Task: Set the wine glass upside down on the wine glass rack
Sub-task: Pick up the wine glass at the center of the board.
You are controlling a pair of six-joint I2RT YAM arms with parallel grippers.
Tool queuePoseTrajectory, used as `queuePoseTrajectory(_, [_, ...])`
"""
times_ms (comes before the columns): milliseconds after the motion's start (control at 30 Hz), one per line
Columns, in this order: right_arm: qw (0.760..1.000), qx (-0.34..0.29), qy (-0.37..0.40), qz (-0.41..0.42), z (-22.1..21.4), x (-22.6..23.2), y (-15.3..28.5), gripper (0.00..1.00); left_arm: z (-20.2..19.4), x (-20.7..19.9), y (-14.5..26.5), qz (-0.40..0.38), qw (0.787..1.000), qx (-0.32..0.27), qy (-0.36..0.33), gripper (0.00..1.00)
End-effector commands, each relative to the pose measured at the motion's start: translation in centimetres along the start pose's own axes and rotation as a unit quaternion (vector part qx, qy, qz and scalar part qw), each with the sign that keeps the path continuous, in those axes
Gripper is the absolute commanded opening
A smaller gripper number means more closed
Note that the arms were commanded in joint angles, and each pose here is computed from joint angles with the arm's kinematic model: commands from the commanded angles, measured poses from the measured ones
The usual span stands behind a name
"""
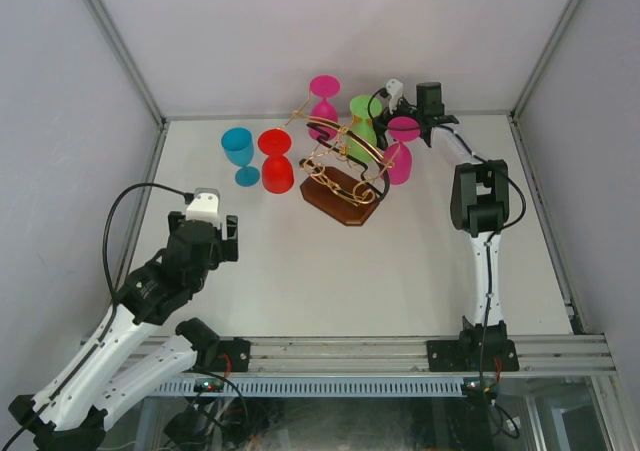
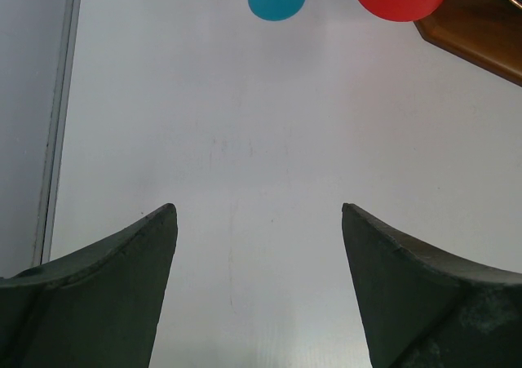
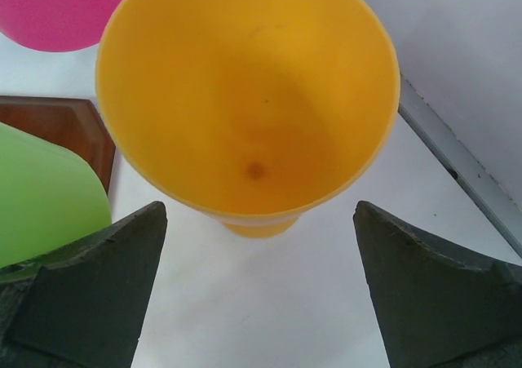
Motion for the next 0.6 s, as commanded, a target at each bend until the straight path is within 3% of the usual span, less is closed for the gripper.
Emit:
queuePoseTrajectory(0, [0.999,-0.040,0.020,0.007,2.4,-0.1,-1.0,0.96,0.2,0.0,-0.5,0.009,1.000,-0.011,0.000,0.85])
queuePoseTrajectory(567, [0.997,-0.081,0.012,0.006,3.7,-0.4,-2.2,0.95,0.1,0.0,-0.7,0.010,1.000,-0.009,-0.001,0.85])
Point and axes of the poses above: each gripper's point midway between its finger pads, its own y axis back along the fingers, its own x axis along the line the jaws close on, z = x × y, the point moved 5 cm from there along y, back along the fingers, and after that the axes turned 6 degrees about y, right-handed, at the moved point
